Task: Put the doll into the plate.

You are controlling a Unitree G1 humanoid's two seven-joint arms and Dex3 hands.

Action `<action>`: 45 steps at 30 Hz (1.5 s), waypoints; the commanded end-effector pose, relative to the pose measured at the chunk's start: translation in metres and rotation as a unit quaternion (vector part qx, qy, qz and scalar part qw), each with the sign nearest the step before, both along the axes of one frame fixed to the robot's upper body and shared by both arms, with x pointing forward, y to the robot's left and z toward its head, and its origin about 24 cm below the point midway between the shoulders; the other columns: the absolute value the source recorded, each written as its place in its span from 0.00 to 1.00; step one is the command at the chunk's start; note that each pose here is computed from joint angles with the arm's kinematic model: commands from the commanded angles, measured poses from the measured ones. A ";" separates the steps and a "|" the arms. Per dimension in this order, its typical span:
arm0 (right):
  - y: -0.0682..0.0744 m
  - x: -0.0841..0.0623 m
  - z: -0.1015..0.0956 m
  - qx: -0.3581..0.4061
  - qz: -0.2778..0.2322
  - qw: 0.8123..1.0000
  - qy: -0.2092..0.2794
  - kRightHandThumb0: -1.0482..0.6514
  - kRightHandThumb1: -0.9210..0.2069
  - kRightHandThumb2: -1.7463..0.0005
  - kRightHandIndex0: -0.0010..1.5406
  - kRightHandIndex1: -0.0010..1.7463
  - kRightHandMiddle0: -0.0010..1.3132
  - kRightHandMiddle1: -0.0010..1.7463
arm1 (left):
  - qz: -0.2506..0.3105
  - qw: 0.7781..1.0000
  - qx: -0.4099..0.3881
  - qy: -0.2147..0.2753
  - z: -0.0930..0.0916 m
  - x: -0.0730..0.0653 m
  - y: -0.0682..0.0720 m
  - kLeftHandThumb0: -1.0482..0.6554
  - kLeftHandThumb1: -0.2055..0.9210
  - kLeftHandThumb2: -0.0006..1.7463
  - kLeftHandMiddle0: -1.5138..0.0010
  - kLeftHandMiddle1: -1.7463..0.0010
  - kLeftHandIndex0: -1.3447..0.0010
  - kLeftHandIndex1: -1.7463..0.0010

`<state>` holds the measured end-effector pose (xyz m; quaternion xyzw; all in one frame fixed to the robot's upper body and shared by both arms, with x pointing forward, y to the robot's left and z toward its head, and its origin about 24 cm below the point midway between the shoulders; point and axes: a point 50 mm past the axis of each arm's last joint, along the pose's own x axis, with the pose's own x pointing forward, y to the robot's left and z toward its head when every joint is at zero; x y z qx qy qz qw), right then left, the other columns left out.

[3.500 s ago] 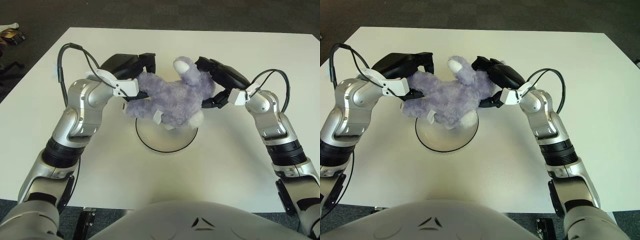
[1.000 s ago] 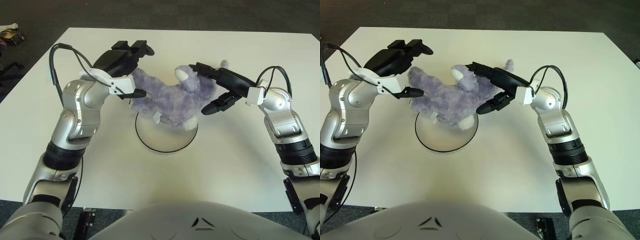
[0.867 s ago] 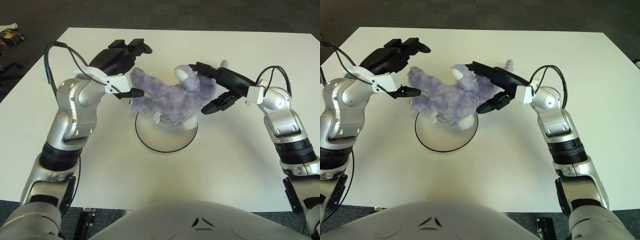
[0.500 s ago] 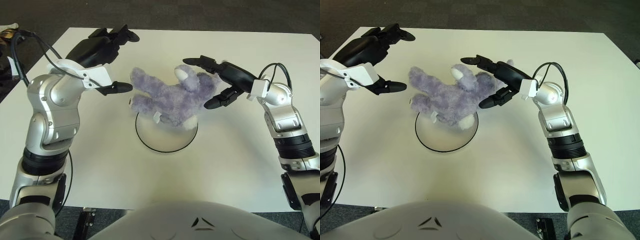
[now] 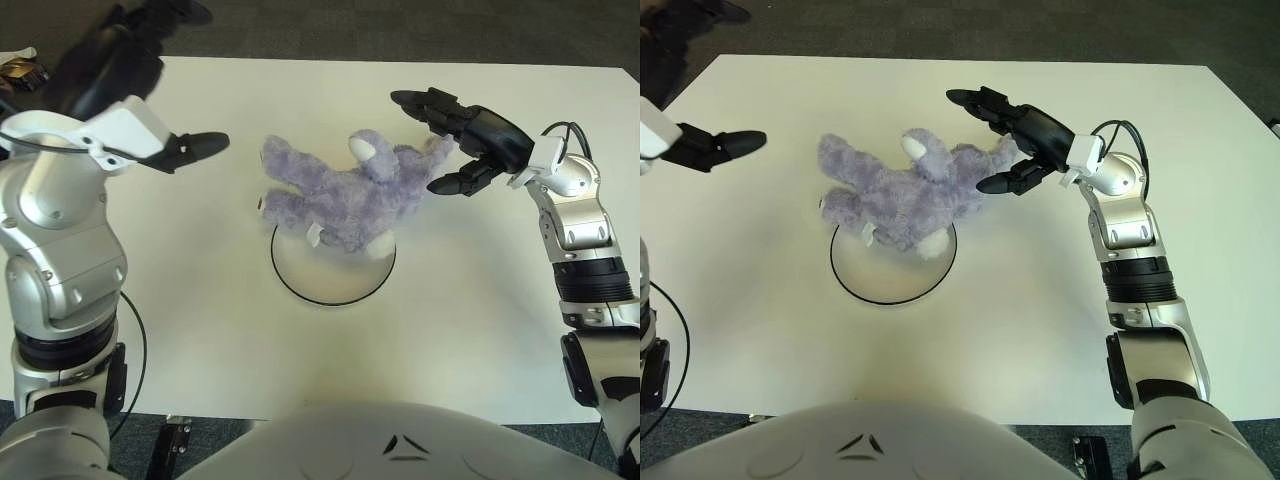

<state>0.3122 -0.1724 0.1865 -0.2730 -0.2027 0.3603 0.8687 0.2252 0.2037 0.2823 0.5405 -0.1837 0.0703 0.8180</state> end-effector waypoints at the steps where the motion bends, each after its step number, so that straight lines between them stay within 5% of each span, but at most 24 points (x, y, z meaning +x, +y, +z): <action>1: -0.009 0.006 0.014 -0.003 -0.026 0.999 -0.030 0.20 0.48 0.56 0.00 0.00 0.00 0.18 | 0.023 1.000 -0.003 -0.008 -0.004 0.000 0.005 0.39 0.39 0.63 0.91 0.60 1.00 0.34; 7: -0.043 0.029 0.037 -0.083 -0.090 0.987 -0.109 0.14 0.40 0.59 0.00 0.00 0.00 0.10 | 0.030 0.999 -0.023 -0.015 -0.004 0.005 0.010 0.38 0.38 0.63 0.91 0.61 1.00 0.34; 11: -0.049 0.029 0.045 -0.109 -0.095 0.979 -0.145 0.08 0.28 0.67 0.00 0.00 0.00 0.08 | 0.024 0.999 -0.029 -0.009 -0.006 0.011 0.014 0.36 0.38 0.62 0.88 0.60 1.00 0.33; 29: -0.050 0.032 0.045 -0.115 -0.089 0.976 -0.162 0.05 0.20 0.73 0.00 0.00 0.00 0.09 | -0.014 1.000 -0.008 -0.011 -0.022 0.028 0.008 0.33 0.44 0.59 0.81 0.46 0.97 0.29; 36: -0.048 0.032 0.045 -0.115 -0.087 0.976 -0.164 0.05 0.20 0.74 0.00 0.00 0.00 0.09 | -0.068 0.994 -0.080 0.003 -0.061 0.062 0.009 0.32 0.51 0.57 0.77 0.44 0.94 0.27; 45: -0.047 0.031 0.046 -0.115 -0.085 0.976 -0.165 0.05 0.19 0.74 0.00 0.00 0.00 0.09 | -0.105 0.986 -0.132 0.000 -0.073 0.062 0.003 0.36 0.55 0.58 0.75 0.34 0.88 0.24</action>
